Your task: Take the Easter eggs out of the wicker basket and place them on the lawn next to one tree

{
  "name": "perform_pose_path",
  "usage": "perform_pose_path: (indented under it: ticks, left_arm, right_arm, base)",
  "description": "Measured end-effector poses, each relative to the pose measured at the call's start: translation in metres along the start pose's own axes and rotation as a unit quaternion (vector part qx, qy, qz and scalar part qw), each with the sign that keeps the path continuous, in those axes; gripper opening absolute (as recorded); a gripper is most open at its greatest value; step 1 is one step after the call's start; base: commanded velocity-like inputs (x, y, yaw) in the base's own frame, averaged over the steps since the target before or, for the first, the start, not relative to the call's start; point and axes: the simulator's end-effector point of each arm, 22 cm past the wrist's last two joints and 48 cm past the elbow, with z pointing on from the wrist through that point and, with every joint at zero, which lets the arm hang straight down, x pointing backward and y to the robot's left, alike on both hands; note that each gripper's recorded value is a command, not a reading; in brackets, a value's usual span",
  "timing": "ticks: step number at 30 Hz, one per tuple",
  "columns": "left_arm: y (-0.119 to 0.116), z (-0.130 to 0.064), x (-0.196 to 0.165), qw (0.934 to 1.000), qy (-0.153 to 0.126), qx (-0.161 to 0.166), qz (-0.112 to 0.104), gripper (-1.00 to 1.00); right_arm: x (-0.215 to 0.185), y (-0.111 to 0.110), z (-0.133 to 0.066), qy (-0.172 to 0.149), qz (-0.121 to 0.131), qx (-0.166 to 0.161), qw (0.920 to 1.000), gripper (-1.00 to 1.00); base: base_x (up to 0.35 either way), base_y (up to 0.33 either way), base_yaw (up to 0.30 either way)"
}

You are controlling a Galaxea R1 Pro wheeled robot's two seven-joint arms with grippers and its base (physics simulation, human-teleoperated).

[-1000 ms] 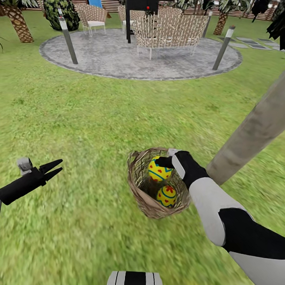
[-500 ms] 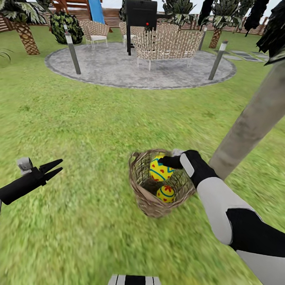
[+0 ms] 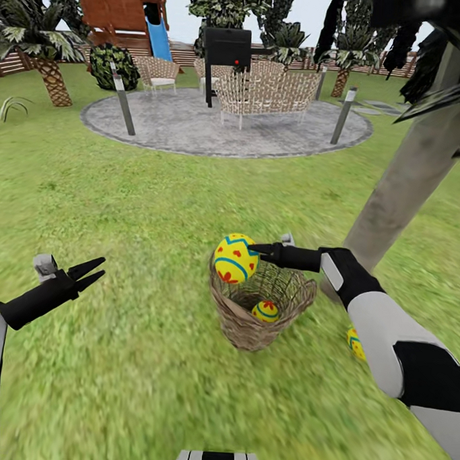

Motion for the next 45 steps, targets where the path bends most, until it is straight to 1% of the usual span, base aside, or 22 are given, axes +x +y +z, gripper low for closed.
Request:
perform_pose_path:
  ticks: [4, 7, 9, 10, 11, 12, 13, 14, 15, 17, 18, 19, 21, 23, 25, 29, 33, 41, 45]
  left_arm:
    - [-0.010, 0.000, -0.003, 1.0000, -0.001, 0.006, 0.004, 1.00]
    - [-0.015, 0.006, 0.003, 0.9998, 0.005, 0.017, 0.000, 1.00]
    - [-0.024, 0.013, 0.011, 0.9993, 0.004, 0.035, -0.010, 1.00]
    - [-0.031, 0.018, 0.017, 0.9985, 0.002, 0.051, -0.019, 1.00]
    - [-0.036, 0.023, 0.022, 0.9977, 0.000, 0.063, -0.027, 1.00]
    - [-0.038, 0.026, 0.027, 0.9970, -0.001, 0.070, -0.035, 1.00]
    - [-0.039, 0.032, 0.036, 0.9958, 0.003, 0.077, -0.049, 1.00]
    - [-0.042, 0.038, 0.046, 0.9944, 0.009, 0.087, -0.059, 1.00]
    - [-0.050, 0.049, 0.061, 0.9922, 0.028, 0.102, -0.066, 1.00]
    - [-0.066, 0.066, 0.090, 0.9880, 0.071, 0.120, -0.066, 1.00]
    - [-0.073, 0.074, 0.103, 0.9857, 0.090, 0.127, -0.064, 1.00]
    - [-0.081, 0.081, 0.116, 0.9829, 0.105, 0.136, -0.065, 1.00]
    - [-0.091, 0.088, 0.127, 0.9800, 0.115, 0.147, -0.068, 1.00]
    - [-0.094, 0.088, 0.127, 0.9797, 0.115, 0.150, -0.067, 1.00]
    - [-0.098, 0.088, 0.126, 0.9795, 0.115, 0.152, -0.063, 1.00]
    - [-0.104, 0.091, 0.134, 0.9773, 0.128, 0.157, -0.062, 1.00]
    - [-0.109, 0.091, 0.133, 0.9772, 0.127, 0.160, -0.057, 1.00]
    - [-0.114, 0.090, 0.131, 0.9769, 0.127, 0.164, -0.054, 1.00]
    - [-0.115, 0.090, 0.131, 0.9769, 0.126, 0.164, -0.052, 1.00]
  right_arm:
    - [0.000, 0.007, -0.002, 0.000, -0.002, -0.001, 1.0000, -1.00]
    - [0.018, -0.005, -0.003, 0.006, 0.011, 0.005, 0.9999, -1.00]
    - [0.029, -0.011, -0.006, 0.009, 0.019, 0.006, 0.9998, -1.00]
    - [0.033, -0.008, -0.007, 0.009, 0.023, -0.003, 0.9997, -1.00]
    - [0.035, 0.000, -0.010, 0.009, 0.029, -0.028, 0.9992, -1.00]
    - [0.036, 0.007, -0.018, 0.008, 0.033, -0.053, 0.9980, -1.00]
    - [0.040, 0.005, -0.029, 0.006, 0.038, -0.064, 0.9972, -1.00]
    - [0.042, 0.002, -0.039, 0.004, 0.040, -0.066, 0.9970, -1.00]
    - [0.045, -0.006, -0.055, 0.001, 0.046, -0.064, 0.9969, -1.00]
    - [0.048, -0.017, -0.082, -0.005, 0.050, -0.060, 0.9969, -1.00]
    - [0.046, -0.020, -0.095, -0.009, 0.050, -0.060, 0.9969, -1.00]
    - [0.045, -0.025, -0.112, -0.014, 0.052, -0.059, 0.9968, -1.00]
    - [0.042, -0.028, -0.139, -0.023, 0.051, -0.061, 0.9966, -1.00]
    - [0.038, -0.031, -0.156, -0.027, 0.048, -0.056, 0.9969, -1.00]
    - [0.036, -0.033, -0.166, -0.030, 0.046, -0.049, 0.9973, -1.00]
    - [0.035, -0.035, -0.170, -0.032, 0.047, -0.043, 0.9975, -1.00]
    - [0.034, -0.033, -0.170, -0.032, 0.045, -0.042, 0.9976, -1.00]
    - [0.031, -0.029, -0.174, -0.034, 0.040, -0.041, 0.9977, -1.00]
    - [0.030, -0.027, -0.174, -0.034, 0.036, -0.042, 0.9979, -1.00]
  base:
    - [-0.310, 0.000, 0.000]
    - [-0.053, 0.000, -0.097]
    - [-0.006, 0.000, -0.205]
    - [-0.001, 0.000, -0.218]
    - [-0.001, 0.000, -0.220]
    - [0.000, 0.000, -0.221]
    - [0.000, 0.000, -0.222]
    - [0.000, 0.000, -0.222]
    - [0.000, 0.000, -0.222]
    - [0.000, 0.000, -0.223]
    - [0.000, 0.000, -0.223]
    - [0.000, 0.000, -0.223]
    - [0.000, 0.000, -0.223]
    - [0.000, 0.000, -0.223]
    - [0.000, 0.000, -0.223]
    - [0.000, -0.116, -0.223]
    - [0.000, -0.298, -0.223]
    - [0.000, -0.310, -0.223]
    - [0.000, -0.310, -0.075]
